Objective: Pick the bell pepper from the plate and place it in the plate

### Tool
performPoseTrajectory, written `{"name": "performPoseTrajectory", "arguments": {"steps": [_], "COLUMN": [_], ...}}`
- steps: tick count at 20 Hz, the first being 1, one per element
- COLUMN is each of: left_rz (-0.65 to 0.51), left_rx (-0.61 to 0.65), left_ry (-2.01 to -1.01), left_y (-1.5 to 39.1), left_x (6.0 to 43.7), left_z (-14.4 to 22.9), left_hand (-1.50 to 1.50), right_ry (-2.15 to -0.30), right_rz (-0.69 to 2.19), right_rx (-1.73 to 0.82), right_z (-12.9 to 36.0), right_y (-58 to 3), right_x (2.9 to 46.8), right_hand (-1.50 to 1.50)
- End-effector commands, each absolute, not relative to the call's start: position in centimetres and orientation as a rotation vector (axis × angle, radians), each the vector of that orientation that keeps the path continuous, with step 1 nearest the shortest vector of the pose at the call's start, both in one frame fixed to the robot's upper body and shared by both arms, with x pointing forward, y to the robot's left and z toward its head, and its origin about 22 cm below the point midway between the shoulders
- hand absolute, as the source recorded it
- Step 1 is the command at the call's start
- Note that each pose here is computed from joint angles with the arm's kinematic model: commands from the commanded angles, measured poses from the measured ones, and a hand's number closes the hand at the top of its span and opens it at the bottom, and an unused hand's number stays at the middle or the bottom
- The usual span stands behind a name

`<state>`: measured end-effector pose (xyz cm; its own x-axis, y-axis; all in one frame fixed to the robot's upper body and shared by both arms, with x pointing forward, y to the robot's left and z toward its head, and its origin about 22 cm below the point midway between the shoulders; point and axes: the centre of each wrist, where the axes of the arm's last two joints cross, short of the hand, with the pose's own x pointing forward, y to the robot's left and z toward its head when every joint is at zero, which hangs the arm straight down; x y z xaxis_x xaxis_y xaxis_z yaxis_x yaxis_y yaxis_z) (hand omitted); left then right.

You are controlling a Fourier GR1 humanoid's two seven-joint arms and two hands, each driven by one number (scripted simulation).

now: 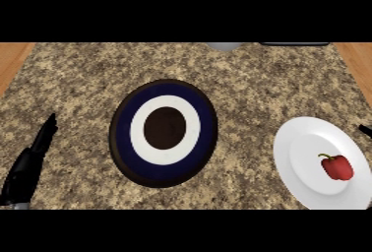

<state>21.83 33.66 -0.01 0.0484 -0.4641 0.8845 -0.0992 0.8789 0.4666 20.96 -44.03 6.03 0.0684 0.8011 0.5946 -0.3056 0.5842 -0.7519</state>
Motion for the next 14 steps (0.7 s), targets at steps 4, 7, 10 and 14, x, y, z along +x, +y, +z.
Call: {"name": "performPoseTrajectory", "arguments": {"steps": [4,7,10,14], "left_rz": [-0.291,-0.302,-0.295,-0.299], "left_rx": [0.48,0.468,0.468,0.464], "left_ry": [-1.506,-1.511,-1.509,-1.523], "left_y": [33.3,32.6,31.8,35.1], "left_x": [20.1,20.8,22.6,20.7], "left_z": [-1.8,0.2,-1.5,-0.9], "left_hand": [0.0,0.0,0.0,0.0], "right_ry": [-1.205,-1.158,-1.158,-1.156], "right_rz": [0.94,0.965,0.95,0.96], "right_rx": [-0.435,-0.444,-0.459,-0.441], "right_z": [3.4,2.6,2.5,0.4], "right_y": [-44.6,-43.4,-43.8,-43.2], "right_x": [21.9,22.2,23.5,22.9], "right_hand": [-1.5,-1.5,-1.5,-1.5]}}
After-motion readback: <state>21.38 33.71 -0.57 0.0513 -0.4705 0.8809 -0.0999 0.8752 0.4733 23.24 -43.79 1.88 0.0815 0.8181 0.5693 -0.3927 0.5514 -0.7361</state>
